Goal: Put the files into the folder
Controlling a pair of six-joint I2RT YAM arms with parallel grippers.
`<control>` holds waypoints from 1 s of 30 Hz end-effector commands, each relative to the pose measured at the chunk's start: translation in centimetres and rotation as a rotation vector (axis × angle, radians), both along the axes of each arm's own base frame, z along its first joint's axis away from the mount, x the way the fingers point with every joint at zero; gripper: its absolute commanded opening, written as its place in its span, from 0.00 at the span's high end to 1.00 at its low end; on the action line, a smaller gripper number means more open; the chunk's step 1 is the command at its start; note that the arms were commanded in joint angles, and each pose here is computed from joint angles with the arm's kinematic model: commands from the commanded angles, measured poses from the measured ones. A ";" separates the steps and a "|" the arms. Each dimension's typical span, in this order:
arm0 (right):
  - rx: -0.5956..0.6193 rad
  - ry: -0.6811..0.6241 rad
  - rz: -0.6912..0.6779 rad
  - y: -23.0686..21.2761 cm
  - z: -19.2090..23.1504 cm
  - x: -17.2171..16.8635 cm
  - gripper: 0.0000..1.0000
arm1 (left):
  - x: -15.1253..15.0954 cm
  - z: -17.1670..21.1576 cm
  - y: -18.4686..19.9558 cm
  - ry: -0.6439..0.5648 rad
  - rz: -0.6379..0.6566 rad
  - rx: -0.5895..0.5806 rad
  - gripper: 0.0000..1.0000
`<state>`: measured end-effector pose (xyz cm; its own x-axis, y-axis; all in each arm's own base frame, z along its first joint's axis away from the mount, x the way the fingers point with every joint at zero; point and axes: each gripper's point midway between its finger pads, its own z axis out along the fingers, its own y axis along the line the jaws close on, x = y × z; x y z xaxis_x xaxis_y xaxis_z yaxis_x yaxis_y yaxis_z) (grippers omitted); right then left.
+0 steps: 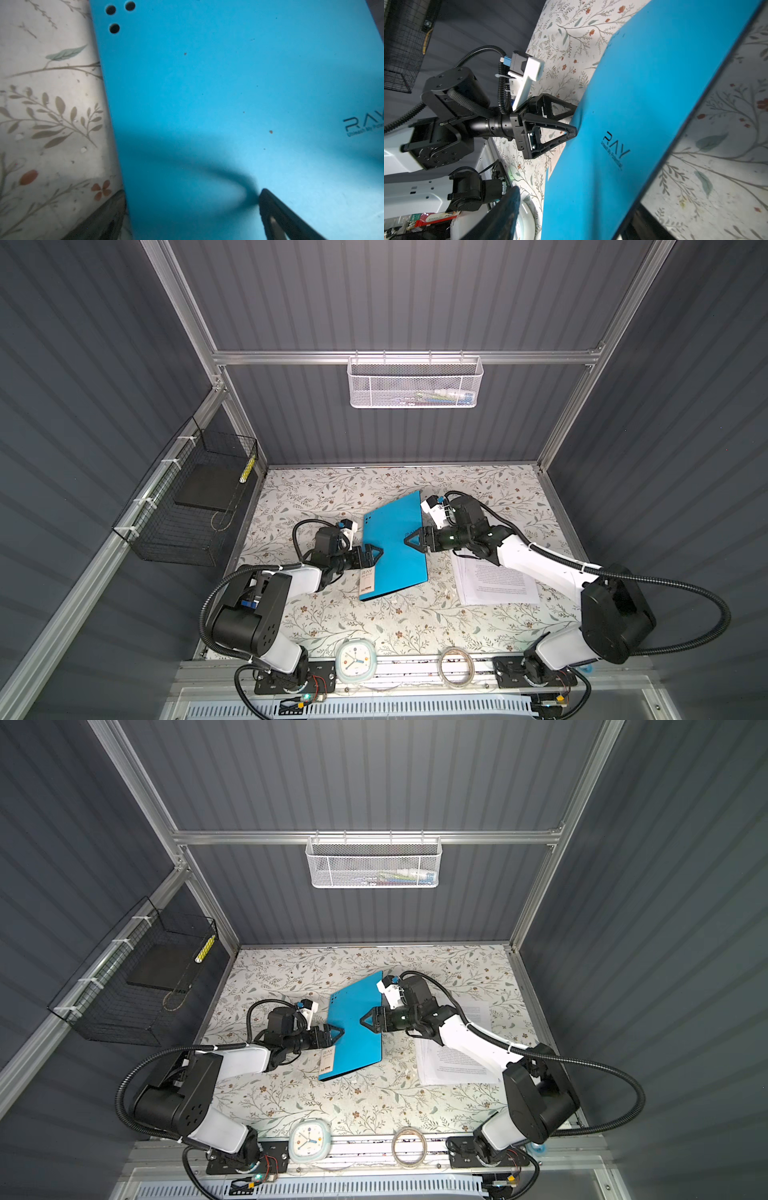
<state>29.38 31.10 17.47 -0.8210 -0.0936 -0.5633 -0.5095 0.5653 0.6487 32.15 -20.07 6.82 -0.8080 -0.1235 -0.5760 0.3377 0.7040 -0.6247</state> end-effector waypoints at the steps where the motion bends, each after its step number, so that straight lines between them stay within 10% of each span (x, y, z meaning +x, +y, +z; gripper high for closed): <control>1: 0.087 -0.059 0.094 2.1 2.8 -1.4 0.26 | -0.7 2.4 -0.4 -0.049 -0.031 -0.036 0.01; 14: 0.155 -0.150 0.170 5.8 5.9 -1.6 0.27 | -1.0 2.7 5.3 -0.053 0.158 0.020 0.01; 20: 0.145 -0.142 0.186 7.2 5.3 -1.1 0.28 | -1.0 1.4 12.9 -0.003 0.502 0.289 0.01; 30: -0.272 0.035 -0.080 0.7 -3.5 1.7 0.26 | -0.4 1.9 12.1 0.008 0.440 0.309 0.01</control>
<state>30.95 34.50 18.13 -0.7943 -0.1417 -0.5908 -0.5311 0.6342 0.5619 31.31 -7.62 8.79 -0.6948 -0.3113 -0.6483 -0.0557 0.9220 -0.3830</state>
